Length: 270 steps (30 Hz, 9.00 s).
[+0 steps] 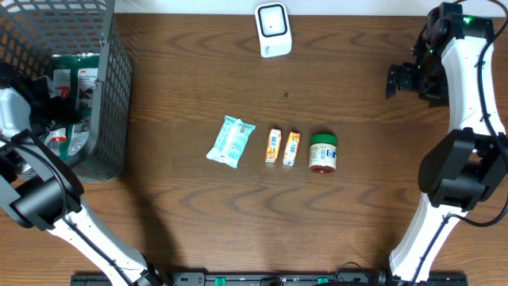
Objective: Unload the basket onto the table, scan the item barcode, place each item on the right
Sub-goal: 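Grasp a red stick packet in the basket with the left gripper, then carry the red packet to the row and set it beside the wipes, then return the left gripper into the basket and grasp the green glove pack, then carry the green glove pack out and lay it left of the wipes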
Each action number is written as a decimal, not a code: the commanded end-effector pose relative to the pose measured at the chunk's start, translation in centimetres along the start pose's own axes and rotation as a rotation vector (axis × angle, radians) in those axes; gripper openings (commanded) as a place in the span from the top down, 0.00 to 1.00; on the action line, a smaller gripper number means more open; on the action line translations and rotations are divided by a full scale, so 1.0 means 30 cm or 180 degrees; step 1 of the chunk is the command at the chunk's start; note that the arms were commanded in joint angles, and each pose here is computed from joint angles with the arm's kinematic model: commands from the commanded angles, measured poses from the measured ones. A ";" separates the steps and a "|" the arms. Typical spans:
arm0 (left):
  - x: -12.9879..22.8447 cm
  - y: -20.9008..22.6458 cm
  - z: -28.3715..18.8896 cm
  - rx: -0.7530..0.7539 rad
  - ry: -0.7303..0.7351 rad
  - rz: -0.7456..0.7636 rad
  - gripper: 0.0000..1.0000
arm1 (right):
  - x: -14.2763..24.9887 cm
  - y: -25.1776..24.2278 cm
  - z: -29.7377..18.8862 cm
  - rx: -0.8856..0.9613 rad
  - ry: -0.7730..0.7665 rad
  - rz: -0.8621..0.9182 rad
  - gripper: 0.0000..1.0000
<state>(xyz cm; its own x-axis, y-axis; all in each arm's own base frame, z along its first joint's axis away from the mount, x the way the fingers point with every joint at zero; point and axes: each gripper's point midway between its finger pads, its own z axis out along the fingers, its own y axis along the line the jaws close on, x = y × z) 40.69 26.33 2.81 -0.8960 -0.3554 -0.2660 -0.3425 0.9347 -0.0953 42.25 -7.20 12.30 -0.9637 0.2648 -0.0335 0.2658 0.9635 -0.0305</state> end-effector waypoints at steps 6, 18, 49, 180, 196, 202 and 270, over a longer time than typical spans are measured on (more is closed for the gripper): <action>0.128 -0.168 0.139 0.0986 0.0347 -0.0166 0.56 | -0.009 -0.004 -0.007 0.0016 -0.0032 -0.0015 0.01; 0.110 -0.167 0.129 0.0976 0.0279 -0.0144 0.14 | -0.009 -0.004 -0.007 0.0016 -0.0033 -0.0015 0.01; 0.050 -0.397 0.045 0.1650 0.0099 0.0078 0.25 | -0.009 -0.004 -0.007 0.0016 -0.0032 -0.0016 0.01; -0.124 -0.154 -0.515 -0.0165 -0.0737 -0.0683 0.01 | -0.009 -0.004 -0.007 0.0016 -0.0033 -0.0016 0.01; 0.035 -0.143 -0.004 0.0512 0.0403 -0.0729 0.02 | -0.009 -0.003 -0.007 0.0016 -0.0033 -0.0017 0.01; 0.106 -0.168 0.095 0.0557 0.0728 -0.0752 0.01 | -0.009 -0.004 -0.007 0.0016 -0.0032 -0.0016 0.01; 0.468 -1.010 -0.505 0.0176 -0.0272 0.0604 0.93 | -0.009 -0.004 -0.007 0.0016 -0.0032 -0.0016 0.01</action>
<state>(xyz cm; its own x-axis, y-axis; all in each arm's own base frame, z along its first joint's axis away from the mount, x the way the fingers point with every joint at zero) 33.90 -8.41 18.62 -0.9264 -0.1196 -0.3570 -0.0553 0.9811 -0.1852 42.25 -7.20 12.30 -0.9638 0.2645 -0.0335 0.2655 0.9636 -0.0305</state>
